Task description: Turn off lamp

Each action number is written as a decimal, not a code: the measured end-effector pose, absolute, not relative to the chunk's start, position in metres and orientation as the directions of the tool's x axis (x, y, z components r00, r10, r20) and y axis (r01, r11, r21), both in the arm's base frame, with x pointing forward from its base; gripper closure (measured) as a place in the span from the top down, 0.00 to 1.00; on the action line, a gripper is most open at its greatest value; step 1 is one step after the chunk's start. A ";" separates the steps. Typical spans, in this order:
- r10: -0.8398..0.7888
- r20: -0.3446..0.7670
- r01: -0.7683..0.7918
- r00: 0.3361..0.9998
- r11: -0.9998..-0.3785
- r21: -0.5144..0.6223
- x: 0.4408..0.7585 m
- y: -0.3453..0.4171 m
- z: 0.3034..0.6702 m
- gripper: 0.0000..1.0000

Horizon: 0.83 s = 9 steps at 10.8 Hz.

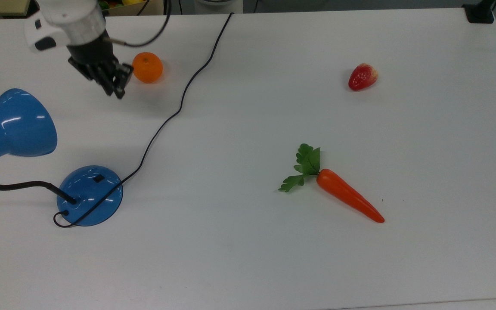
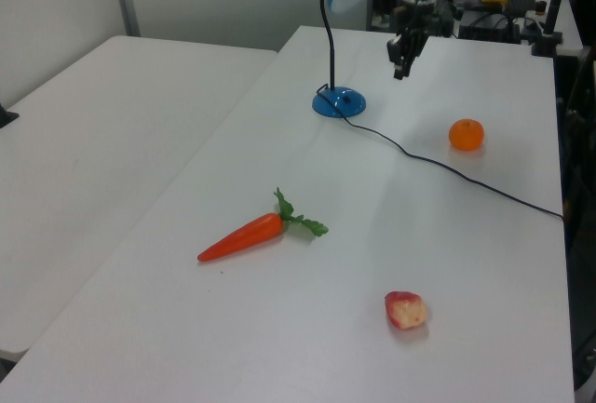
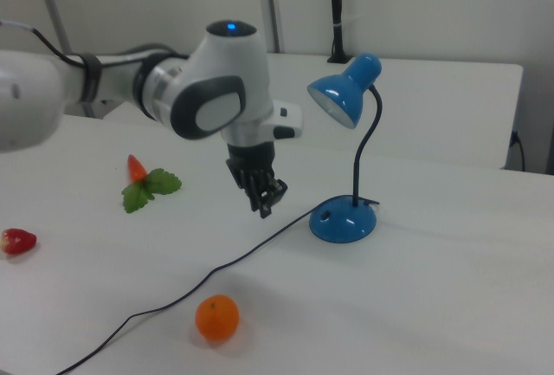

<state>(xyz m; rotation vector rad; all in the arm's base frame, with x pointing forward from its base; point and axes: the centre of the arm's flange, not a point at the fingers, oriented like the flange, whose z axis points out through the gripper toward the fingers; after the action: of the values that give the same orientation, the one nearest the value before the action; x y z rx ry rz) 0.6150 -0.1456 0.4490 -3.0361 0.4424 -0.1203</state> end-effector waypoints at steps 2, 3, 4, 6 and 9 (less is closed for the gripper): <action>-0.229 0.018 -0.226 0.973 -0.969 -0.102 0.588 -0.147 0.488 0.42; -0.207 0.009 -0.205 0.978 -0.973 -0.109 0.577 -0.145 0.506 0.57; -0.191 -0.001 -0.190 0.982 -0.975 -0.113 0.569 -0.143 0.517 0.70; -0.178 -0.016 -0.178 0.984 -0.977 -0.117 0.563 -0.140 0.523 0.99; -0.136 -0.023 -0.137 0.991 -0.983 -0.124 0.555 -0.136 0.534 1.00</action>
<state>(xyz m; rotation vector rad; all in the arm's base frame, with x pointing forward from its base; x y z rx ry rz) 0.5554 -0.1363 0.5343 -3.0086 0.2071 0.0221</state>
